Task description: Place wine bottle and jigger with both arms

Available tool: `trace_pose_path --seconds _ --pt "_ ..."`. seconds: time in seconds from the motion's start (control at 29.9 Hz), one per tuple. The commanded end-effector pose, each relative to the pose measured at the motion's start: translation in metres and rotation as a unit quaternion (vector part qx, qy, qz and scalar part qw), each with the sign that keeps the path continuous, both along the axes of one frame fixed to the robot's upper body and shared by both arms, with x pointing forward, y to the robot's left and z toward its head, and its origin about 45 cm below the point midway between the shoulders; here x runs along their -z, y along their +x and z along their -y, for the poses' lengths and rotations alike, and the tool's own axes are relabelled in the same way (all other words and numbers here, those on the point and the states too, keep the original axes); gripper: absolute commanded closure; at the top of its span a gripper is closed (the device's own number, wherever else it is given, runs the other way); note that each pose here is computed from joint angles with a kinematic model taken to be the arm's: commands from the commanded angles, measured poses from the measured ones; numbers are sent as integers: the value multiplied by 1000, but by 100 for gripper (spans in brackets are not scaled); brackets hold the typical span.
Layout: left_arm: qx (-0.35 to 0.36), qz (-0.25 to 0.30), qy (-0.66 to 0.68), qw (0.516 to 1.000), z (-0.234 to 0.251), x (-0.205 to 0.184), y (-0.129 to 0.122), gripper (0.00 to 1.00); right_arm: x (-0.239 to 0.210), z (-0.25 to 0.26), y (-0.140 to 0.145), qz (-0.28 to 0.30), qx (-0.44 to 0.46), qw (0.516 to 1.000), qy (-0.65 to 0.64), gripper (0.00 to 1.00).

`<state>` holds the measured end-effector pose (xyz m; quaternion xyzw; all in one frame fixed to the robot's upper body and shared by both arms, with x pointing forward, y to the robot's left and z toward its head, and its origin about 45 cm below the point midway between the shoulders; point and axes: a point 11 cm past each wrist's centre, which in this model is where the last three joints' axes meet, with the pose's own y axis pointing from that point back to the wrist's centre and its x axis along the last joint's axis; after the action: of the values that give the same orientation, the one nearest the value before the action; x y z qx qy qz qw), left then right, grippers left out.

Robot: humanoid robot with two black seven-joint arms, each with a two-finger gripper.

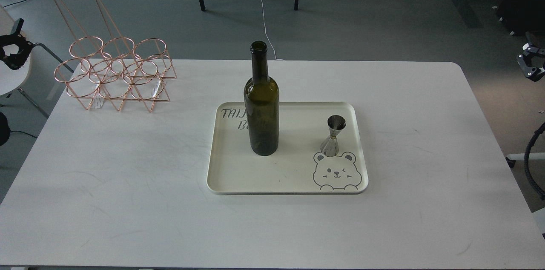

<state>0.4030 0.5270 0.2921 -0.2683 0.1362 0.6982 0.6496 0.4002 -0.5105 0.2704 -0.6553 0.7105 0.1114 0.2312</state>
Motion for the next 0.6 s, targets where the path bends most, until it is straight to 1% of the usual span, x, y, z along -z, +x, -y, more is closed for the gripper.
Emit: trace_pose_path --seconds 0.0,0.2,0.33,0.43,0.57 --pt "-2 0 0 1000 0 0 0 1 0 -1 0 0 -1 1000 3 1" --pt "1 -1 0 1000 1 2 0 1 16 -10 -6 -16 -13 1000 4 1" --pt "0 0 -1 1000 1 2 0 1 12 -20 -6 -17 -35 999 -9 1" --pt "2 -2 -10 1000 8 9 3 1 -5 -27 -10 -23 -71 994 -76 1" --pt "6 -1 -23 1000 18 15 7 1 -14 -60 -16 -40 -118 969 -214 1"
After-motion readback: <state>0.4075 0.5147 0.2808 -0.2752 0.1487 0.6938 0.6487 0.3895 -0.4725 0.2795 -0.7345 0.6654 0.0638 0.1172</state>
